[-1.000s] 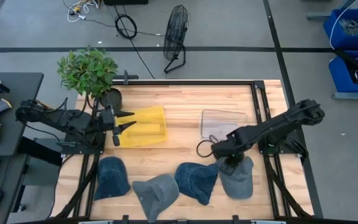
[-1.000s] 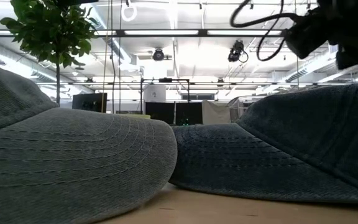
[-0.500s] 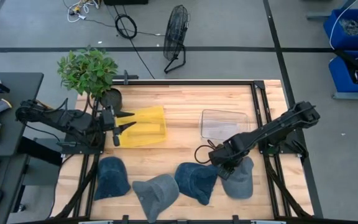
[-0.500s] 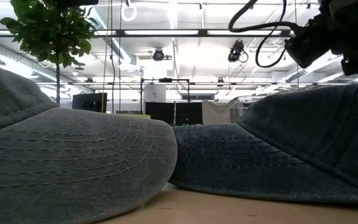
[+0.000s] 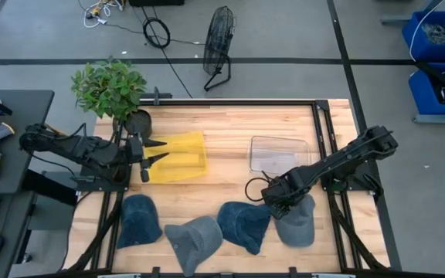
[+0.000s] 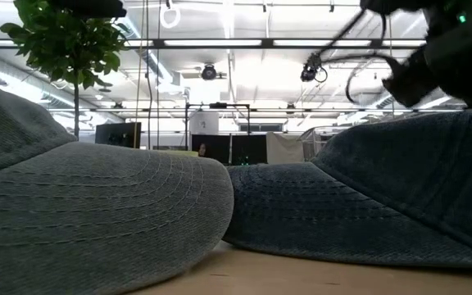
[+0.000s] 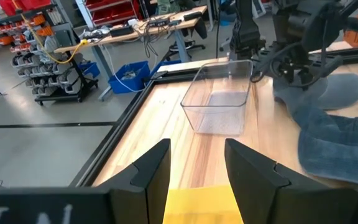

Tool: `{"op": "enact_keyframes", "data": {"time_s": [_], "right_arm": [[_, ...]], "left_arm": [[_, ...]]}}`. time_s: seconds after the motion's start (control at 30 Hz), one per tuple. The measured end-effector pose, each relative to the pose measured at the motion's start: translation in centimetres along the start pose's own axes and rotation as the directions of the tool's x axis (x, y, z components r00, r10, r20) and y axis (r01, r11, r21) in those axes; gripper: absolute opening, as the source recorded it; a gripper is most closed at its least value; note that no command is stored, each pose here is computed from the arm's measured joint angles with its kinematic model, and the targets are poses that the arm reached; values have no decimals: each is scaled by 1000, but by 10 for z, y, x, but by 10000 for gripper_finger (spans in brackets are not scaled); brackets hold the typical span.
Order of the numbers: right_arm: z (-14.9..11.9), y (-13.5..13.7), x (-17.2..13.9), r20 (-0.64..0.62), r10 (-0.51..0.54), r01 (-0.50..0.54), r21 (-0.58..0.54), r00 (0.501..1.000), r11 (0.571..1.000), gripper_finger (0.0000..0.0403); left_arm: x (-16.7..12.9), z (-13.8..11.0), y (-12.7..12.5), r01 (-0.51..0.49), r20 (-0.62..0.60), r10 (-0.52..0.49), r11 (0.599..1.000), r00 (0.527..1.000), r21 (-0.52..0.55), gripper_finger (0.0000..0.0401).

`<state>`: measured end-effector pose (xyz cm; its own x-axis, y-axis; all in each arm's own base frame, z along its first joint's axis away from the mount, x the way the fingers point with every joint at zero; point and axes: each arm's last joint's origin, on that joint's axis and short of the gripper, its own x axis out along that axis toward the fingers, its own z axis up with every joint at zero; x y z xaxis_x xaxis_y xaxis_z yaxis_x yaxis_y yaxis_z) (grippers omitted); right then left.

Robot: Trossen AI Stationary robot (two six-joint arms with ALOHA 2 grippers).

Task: Pick & Place hat
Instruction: Put the right gray cap into the transparent bin

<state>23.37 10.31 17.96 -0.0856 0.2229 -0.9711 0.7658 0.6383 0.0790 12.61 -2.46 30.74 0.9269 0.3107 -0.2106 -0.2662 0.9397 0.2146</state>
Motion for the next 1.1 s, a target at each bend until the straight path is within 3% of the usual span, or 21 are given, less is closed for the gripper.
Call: {"op": "enact_keyframes", "data": {"time_s": [0.23, 0.5, 0.67, 0.83, 0.93, 1.1], "right_arm": [[5, 0, 18, 1, 111, -111, 28, 994, 993, 176], [3, 12, 9, -77, 196, -199, -42, 978, 979, 15], [0, 32, -17, -113, 294, -312, -194, 949, 930, 27], [-5, 49, -61, -125, 346, -368, -314, 930, 875, 8], [-11, 51, -90, -100, 312, -326, -383, 945, 864, 8], [-24, 35, -134, -36, 143, -146, -370, 989, 918, 11]], "left_arm": [[0, 0, 0, 0, -3, 0, 1000, 1000, 2, 156], [0, -2, 0, 1, -15, -1, 1000, 1000, 11, 156], [0, -2, 0, 1, -15, -1, 1000, 1000, 10, 156], [0, -2, 0, 1, -15, -1, 1000, 1000, -12, 156], [0, -2, 0, 1, -14, -1, 1000, 1000, -22, 156], [0, -1, 0, 1, -12, -1, 1000, 1000, -24, 156]]}}
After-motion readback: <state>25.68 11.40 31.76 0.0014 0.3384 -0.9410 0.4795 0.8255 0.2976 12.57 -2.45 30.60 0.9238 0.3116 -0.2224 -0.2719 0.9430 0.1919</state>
